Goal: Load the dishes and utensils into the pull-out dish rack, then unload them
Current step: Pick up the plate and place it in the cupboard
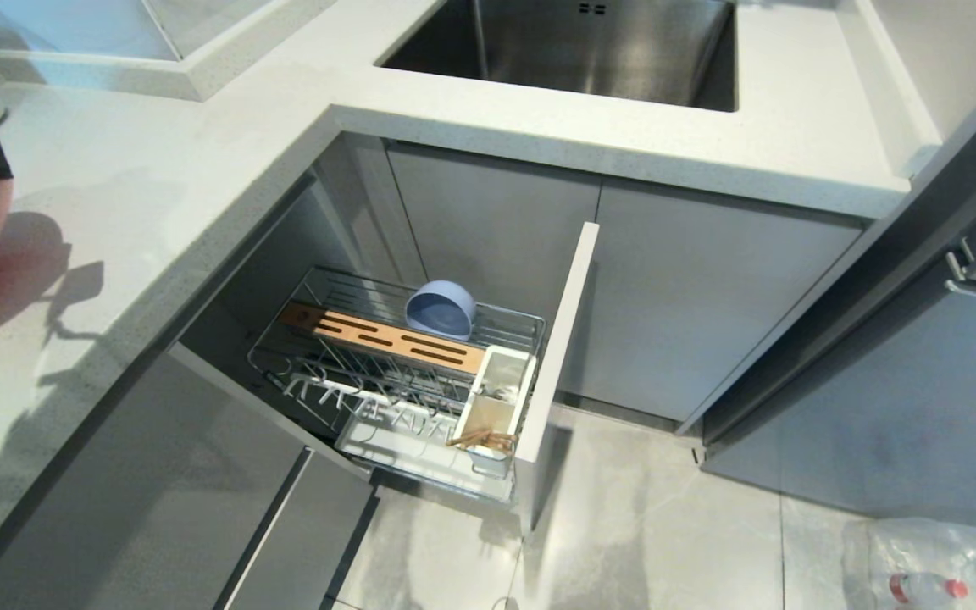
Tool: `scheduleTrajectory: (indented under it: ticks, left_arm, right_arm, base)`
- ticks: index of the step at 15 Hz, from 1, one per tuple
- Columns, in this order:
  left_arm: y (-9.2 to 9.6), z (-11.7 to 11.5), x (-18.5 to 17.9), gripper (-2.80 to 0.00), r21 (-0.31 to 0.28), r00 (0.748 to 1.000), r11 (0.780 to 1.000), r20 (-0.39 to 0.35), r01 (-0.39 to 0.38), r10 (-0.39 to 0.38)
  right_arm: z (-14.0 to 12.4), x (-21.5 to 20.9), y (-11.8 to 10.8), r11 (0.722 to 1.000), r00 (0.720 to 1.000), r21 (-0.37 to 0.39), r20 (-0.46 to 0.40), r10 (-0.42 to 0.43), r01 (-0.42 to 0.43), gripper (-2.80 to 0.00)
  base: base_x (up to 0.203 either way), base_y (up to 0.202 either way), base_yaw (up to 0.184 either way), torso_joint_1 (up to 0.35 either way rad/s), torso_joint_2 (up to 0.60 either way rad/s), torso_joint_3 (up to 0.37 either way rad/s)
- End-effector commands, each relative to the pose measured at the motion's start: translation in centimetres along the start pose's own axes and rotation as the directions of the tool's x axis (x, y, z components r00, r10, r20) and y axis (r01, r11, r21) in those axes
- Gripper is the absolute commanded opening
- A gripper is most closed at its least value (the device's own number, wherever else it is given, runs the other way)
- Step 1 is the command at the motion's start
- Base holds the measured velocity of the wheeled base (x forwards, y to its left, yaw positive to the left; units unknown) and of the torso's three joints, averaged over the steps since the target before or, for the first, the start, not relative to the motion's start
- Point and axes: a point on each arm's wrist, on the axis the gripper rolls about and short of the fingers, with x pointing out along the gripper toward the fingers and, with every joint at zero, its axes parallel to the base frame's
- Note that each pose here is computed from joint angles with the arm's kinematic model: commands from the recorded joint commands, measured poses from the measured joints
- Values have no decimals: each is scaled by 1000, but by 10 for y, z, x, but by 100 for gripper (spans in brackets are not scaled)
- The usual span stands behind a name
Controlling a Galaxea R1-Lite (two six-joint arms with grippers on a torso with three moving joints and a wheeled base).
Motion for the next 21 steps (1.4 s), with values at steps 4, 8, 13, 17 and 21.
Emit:
scheduleTrajectory:
  ticks: [4,8,13,17,21]
  left_arm:
    - [-22,3,-69,-280,-92,981,985,148,142,-128]
    - [-44,2,-108,-280,-117,918,930,242,349,-314]
    - [-73,0,-133,-280,-222,765,757,406,614,-501]
    - [-102,-15,-150,-280,-333,730,655,401,678,-553]
    - [-166,-48,-152,-280,-425,769,641,372,639,-520]
  right_arm:
    - [0,0,0,1000,1000,0,-1,0,0,-280]
    - [0,0,0,1000,1000,0,-1,0,0,-280]
    - [0,0,0,1000,1000,0,-1,0,0,-280]
    - [0,0,0,1000,1000,0,-1,0,0,-280]
    - [0,0,0,1000,1000,0,-1,0,0,-280]
  base:
    - [0,0,0,0,0,0]
    - [0,0,0,0,0,0]
    - [0,0,0,0,0,0]
    - [0,0,0,0,0,0]
    - [0,0,0,7,0,0]
